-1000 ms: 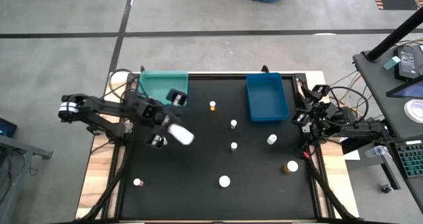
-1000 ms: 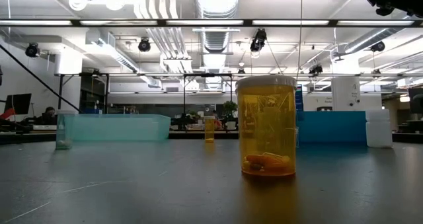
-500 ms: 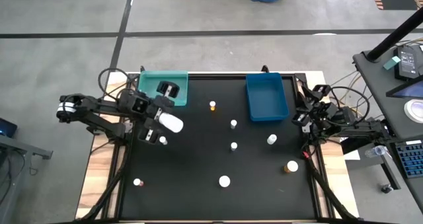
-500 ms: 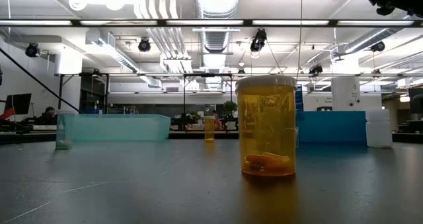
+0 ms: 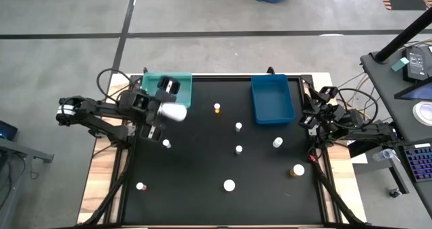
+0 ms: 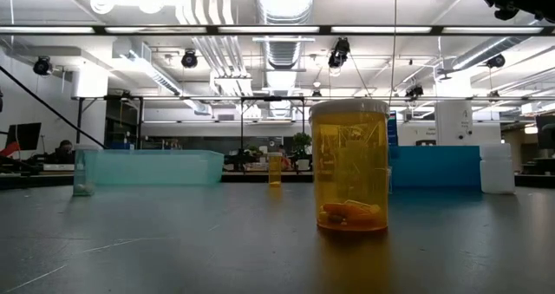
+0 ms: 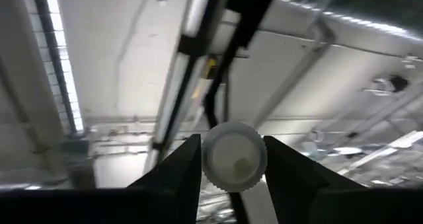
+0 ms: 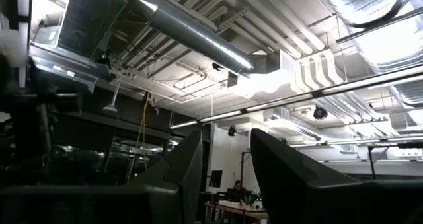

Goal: Pick and place medicine bottles into bin by pill shape (circle, oval)
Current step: Put the white capsule bottle into the light blue bin

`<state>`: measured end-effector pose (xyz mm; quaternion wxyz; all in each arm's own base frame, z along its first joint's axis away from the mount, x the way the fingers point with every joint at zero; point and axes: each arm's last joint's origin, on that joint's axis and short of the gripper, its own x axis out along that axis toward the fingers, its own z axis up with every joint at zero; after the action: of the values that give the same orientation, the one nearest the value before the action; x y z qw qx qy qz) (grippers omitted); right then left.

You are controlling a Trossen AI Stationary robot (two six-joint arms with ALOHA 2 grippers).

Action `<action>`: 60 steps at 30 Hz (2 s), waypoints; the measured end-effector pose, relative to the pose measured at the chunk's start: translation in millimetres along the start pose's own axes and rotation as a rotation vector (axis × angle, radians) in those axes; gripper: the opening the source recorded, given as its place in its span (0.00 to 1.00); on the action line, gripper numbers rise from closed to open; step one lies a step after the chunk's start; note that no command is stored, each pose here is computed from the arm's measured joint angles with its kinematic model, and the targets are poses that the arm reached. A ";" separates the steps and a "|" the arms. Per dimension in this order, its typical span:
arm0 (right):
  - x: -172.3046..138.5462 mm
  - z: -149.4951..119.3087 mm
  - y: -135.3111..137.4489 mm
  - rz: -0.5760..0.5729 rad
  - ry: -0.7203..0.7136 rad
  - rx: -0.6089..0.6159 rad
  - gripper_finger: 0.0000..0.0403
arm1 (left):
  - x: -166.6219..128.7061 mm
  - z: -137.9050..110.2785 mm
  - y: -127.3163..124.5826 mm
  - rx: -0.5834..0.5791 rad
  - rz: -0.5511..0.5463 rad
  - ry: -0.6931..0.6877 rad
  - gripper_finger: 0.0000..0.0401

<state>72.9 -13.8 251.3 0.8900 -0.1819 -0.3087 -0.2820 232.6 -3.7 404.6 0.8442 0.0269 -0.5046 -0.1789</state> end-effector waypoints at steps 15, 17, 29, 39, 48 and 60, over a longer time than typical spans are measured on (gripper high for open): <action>0.0 0.0 0.0 0.000 0.000 -0.012 0.30 | -12.8 -6.7 37.2 0.054 0.680 0.141 0.30; 0.0 0.0 0.0 0.000 0.000 -0.016 0.30 | -15.9 -8.9 46.4 0.080 0.777 0.250 0.30; 0.0 0.1 -0.1 -0.001 -0.001 -0.026 0.30 | -59.8 -4.1 106.3 0.237 1.190 1.002 0.30; 0.0 0.2 -0.1 -0.001 -0.002 -0.025 0.30 | -152.5 -7.0 138.6 0.196 1.581 1.554 0.30; 0.0 0.1 -0.1 -0.001 -0.001 -0.025 0.30 | -235.7 -9.7 164.5 -0.043 1.805 1.887 0.30; 0.0 0.1 0.0 0.000 -0.001 -0.033 0.30 | -266.2 -28.4 181.8 -0.056 1.838 1.898 0.30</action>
<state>72.9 -13.8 251.3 0.8867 -0.1967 -0.3042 -0.2872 193.4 250.0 207.5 0.6809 -0.2262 0.4483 0.5331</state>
